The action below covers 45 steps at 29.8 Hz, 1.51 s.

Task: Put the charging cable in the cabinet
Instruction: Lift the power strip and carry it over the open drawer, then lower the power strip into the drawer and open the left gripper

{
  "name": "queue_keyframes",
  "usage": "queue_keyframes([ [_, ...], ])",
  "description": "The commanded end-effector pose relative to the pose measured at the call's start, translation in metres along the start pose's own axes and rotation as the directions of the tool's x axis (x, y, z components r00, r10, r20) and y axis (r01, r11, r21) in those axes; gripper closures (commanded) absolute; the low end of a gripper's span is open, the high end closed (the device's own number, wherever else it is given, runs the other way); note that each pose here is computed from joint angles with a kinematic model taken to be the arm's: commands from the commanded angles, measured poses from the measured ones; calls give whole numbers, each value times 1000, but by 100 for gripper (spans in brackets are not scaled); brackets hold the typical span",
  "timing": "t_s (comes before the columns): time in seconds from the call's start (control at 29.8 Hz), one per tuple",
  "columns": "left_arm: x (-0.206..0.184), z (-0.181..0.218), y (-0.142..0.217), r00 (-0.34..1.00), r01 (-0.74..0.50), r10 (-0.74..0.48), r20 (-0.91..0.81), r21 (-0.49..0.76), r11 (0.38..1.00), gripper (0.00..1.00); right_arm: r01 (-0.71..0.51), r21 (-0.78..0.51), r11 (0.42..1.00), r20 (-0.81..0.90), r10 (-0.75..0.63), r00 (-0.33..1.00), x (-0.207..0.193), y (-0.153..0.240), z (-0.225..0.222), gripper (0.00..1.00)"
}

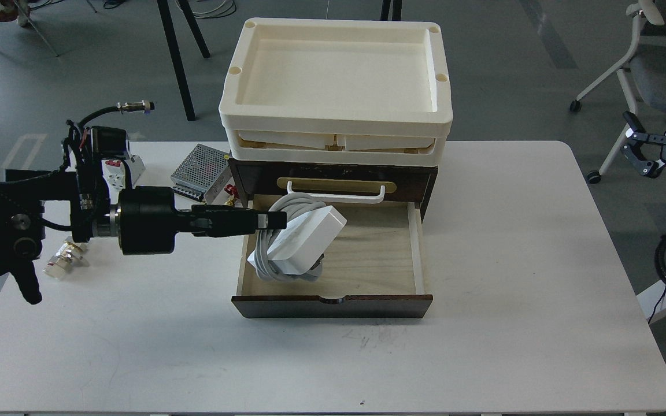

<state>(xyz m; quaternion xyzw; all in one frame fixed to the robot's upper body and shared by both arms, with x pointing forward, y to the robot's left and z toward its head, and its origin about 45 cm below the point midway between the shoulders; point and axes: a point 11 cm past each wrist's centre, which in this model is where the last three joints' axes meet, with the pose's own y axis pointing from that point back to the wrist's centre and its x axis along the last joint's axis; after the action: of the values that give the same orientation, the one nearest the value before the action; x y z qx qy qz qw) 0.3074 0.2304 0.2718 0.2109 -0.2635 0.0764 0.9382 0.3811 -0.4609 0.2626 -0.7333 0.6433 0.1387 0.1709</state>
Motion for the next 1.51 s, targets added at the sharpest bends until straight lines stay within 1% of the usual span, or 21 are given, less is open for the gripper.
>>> queue_keyframes([
  [0.0,6,-27,-11,998,-37,39,-55,29,999,100,0,-7,1000,11,0,1000,-1,0,6,0],
  [0.03,7,-38,-12,996,-51,55,-73,51,997,100,-1,-10,1000,11,1,1000,-1,1,7,0],
  [0.13,3,-57,-19,991,-64,73,-115,77,995,100,-2,-8,1000,12,2,1000,0,1,7,0],
  [0.23,1,-68,-18,987,-72,85,-133,100,992,100,-5,-6,1000,10,6,1000,1,1,7,0],
  [0.37,-3,-71,-17,985,-71,86,-147,106,992,100,-4,-1,1000,13,4,1000,0,0,5,0],
  [0.64,-9,-77,-29,981,-72,88,-175,97,993,89,-1,-1,1000,21,1,1000,-2,-1,9,0],
  [0.7,-10,-78,-32,979,-74,89,-181,93,993,81,0,-2,1000,22,0,1000,-2,-1,9,0],
  [0.91,-10,-77,-33,980,-74,89,-180,90,993,70,-2,3,1000,24,2,1000,-1,-1,8,0],
  [1.07,-7,-77,-33,979,-79,94,-178,88,993,57,-3,3,1000,24,3,1000,-1,-1,8,0],
  [1.11,-7,-77,-32,979,-80,95,-179,89,993,52,-3,3,1000,24,3,1000,-1,-1,8,0],
  [1.14,-6,-76,-32,979,-83,97,-178,87,993,42,0,2,1000,25,0,1000,-2,-1,8,0],
  [1.17,-2,-75,-29,976,-100,114,-184,83,992,30,2,5,1000,26,-2,1000,-3,-2,7,0],
  [1.24,17,-66,-19,957,-182,188,-220,48,982,28,6,25,1000,33,-6,999,-5,-4,2,0],
  [1.28,31,-62,-9,930,-257,254,-265,25,966,25,7,42,999,35,-8,999,-5,-6,-4,0],
  [1.34,55,-56,16,856,-397,366,-365,-9,918,17,17,88,996,41,-21,999,-10,-12,-18,0],
  [1.41,72,-54,39,784,-496,438,-440,-20,868,16,29,128,991,40,-34,999,-14,-19,-32,0],
  [1.48,89,-53,68,697,-597,508,-506,-17,802,14,68,183,981,31,-75,997,-29,-33,-54,0],
])
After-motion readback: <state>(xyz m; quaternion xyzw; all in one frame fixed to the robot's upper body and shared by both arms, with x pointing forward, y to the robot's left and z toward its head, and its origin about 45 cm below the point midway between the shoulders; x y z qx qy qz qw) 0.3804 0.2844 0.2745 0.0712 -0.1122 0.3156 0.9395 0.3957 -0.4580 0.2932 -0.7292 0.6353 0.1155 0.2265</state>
